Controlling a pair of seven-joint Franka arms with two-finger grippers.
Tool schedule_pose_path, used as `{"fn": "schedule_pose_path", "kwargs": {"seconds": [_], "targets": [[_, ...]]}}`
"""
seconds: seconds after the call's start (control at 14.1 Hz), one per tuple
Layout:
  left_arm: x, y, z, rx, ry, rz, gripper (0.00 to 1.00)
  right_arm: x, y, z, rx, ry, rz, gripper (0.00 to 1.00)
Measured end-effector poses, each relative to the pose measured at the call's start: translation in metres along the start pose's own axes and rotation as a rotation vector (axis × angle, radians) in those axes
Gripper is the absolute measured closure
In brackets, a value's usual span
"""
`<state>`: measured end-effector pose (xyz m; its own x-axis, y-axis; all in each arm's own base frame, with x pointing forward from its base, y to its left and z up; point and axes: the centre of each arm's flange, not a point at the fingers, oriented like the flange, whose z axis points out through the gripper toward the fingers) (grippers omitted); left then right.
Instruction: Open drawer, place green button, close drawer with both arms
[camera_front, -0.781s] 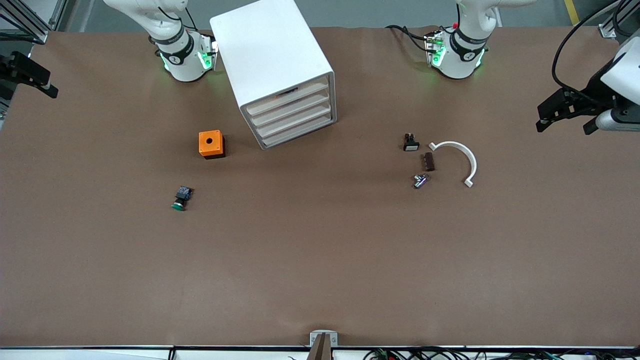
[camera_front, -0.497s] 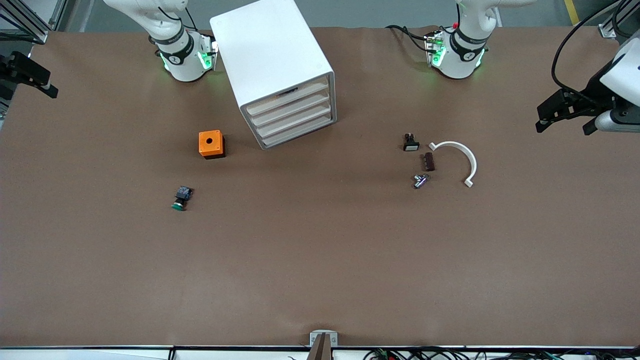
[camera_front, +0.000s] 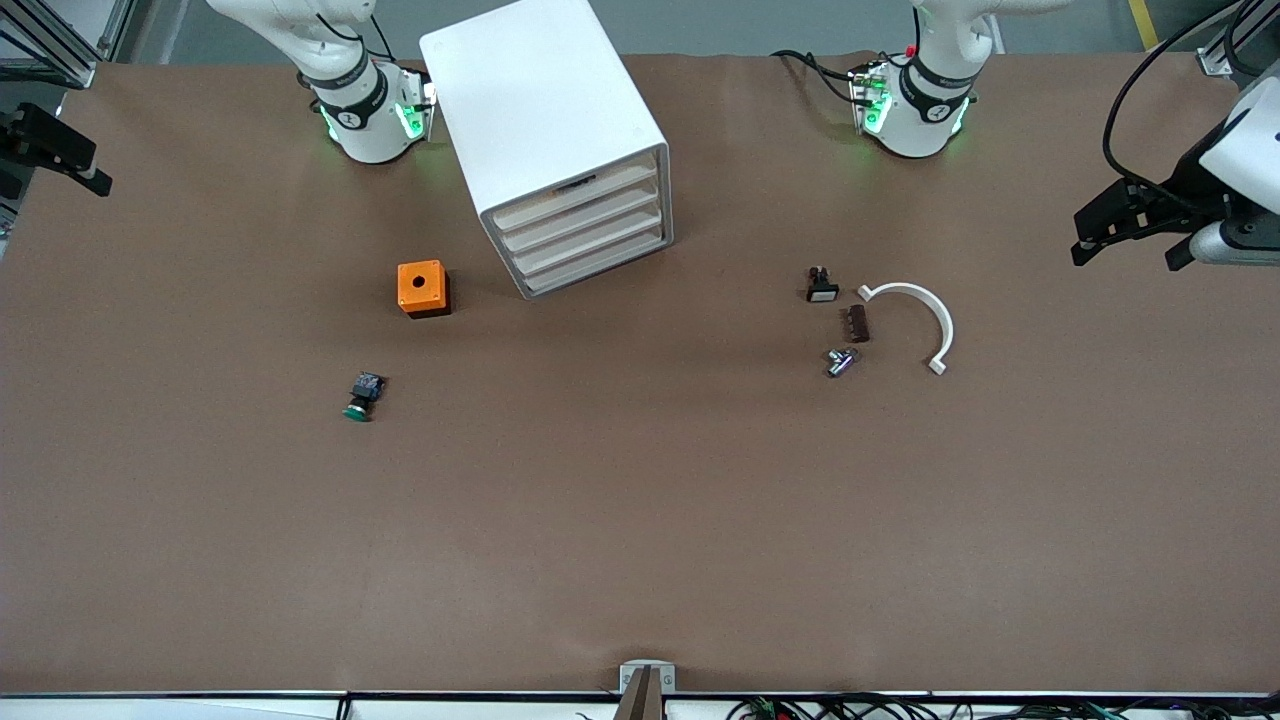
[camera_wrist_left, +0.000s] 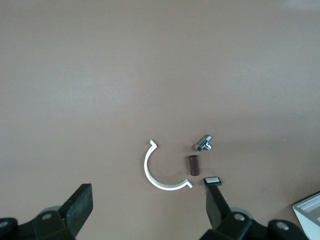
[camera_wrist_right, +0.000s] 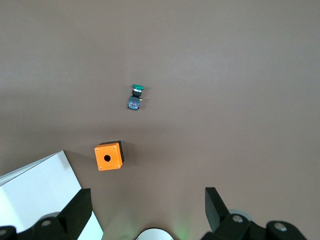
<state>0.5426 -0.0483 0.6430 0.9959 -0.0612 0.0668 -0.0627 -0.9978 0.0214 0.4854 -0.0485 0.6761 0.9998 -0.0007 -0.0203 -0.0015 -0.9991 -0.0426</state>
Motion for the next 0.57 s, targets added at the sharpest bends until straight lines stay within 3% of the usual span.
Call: {"fn": "schedule_pose_path", "kwargs": {"seconds": [0.57], "targets": [[0.005, -0.006, 0.013, 0.000, -0.027, -0.010, 0.00, 0.000, 0.000, -0.005, -0.001, 0.014, 0.001, 0.00]]}}
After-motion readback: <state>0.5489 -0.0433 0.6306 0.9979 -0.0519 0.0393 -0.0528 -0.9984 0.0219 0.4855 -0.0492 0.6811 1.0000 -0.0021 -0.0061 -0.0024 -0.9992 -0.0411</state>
